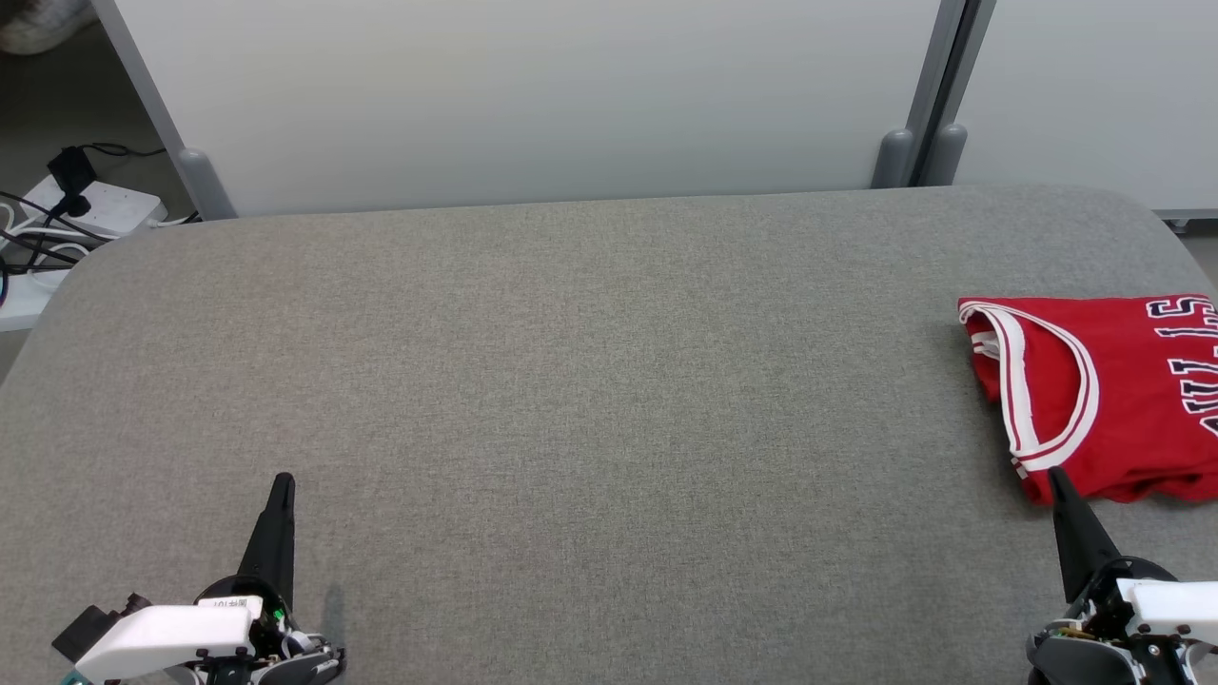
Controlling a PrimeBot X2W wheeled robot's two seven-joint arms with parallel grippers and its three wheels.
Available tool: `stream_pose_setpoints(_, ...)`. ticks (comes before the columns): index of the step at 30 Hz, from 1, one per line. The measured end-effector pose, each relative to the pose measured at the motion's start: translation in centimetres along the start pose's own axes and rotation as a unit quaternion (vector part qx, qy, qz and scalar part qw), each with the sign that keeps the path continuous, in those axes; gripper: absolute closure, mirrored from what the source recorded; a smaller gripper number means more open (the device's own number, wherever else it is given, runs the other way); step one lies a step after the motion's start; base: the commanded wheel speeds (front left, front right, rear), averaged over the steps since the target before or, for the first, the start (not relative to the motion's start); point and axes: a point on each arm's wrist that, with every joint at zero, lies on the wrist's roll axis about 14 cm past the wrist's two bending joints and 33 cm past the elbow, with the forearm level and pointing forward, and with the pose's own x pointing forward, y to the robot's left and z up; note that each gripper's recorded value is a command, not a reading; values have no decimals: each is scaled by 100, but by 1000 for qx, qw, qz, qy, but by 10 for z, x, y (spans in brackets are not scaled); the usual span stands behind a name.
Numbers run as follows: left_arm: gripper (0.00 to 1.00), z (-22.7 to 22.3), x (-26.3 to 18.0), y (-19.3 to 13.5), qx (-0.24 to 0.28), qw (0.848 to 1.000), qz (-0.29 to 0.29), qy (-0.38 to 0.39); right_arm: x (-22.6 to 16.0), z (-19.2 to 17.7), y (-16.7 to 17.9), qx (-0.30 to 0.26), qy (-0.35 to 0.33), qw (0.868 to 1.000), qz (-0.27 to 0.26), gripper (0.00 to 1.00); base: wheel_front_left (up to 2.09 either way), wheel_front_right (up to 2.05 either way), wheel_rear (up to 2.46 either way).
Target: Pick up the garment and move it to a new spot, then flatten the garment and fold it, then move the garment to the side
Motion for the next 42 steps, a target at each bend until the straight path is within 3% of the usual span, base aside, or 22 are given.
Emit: stream_pose_setpoints(42,100,0,0,0,-1,1000,0,0,0,0,0,0,0,1000,0,100,0,0,0)
